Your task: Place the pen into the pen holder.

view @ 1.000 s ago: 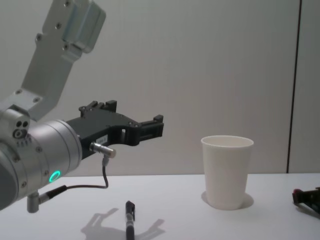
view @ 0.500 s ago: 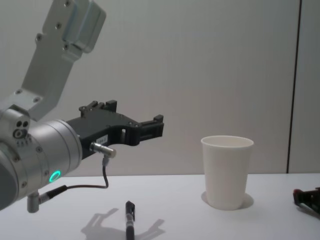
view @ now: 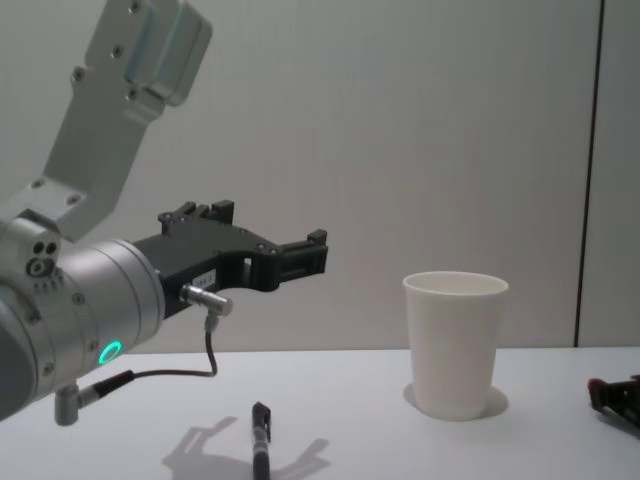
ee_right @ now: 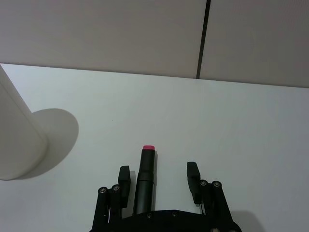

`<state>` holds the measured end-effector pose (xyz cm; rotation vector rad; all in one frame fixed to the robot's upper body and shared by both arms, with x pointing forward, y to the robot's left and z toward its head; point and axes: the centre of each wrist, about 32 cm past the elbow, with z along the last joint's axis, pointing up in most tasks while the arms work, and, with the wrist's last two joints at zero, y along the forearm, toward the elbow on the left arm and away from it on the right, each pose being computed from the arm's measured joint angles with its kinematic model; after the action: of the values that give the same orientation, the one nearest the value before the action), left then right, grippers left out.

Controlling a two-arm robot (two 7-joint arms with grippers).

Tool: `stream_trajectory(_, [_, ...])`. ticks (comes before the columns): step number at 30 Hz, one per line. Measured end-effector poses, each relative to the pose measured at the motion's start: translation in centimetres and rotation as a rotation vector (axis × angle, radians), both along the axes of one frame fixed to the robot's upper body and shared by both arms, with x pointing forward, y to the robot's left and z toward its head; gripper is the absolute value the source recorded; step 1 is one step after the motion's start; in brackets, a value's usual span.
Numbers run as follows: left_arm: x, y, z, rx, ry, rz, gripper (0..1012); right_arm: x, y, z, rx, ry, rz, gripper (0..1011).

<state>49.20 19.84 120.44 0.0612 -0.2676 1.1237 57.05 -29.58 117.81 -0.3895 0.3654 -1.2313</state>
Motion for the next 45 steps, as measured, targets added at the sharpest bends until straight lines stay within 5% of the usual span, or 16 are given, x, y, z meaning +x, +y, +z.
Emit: stream_trajectory(45, [0.00, 0.00, 0.00, 0.000, 0.000, 0.000, 1001, 0.00, 0.01, 0.00, 0.000, 0.000, 0.000, 415])
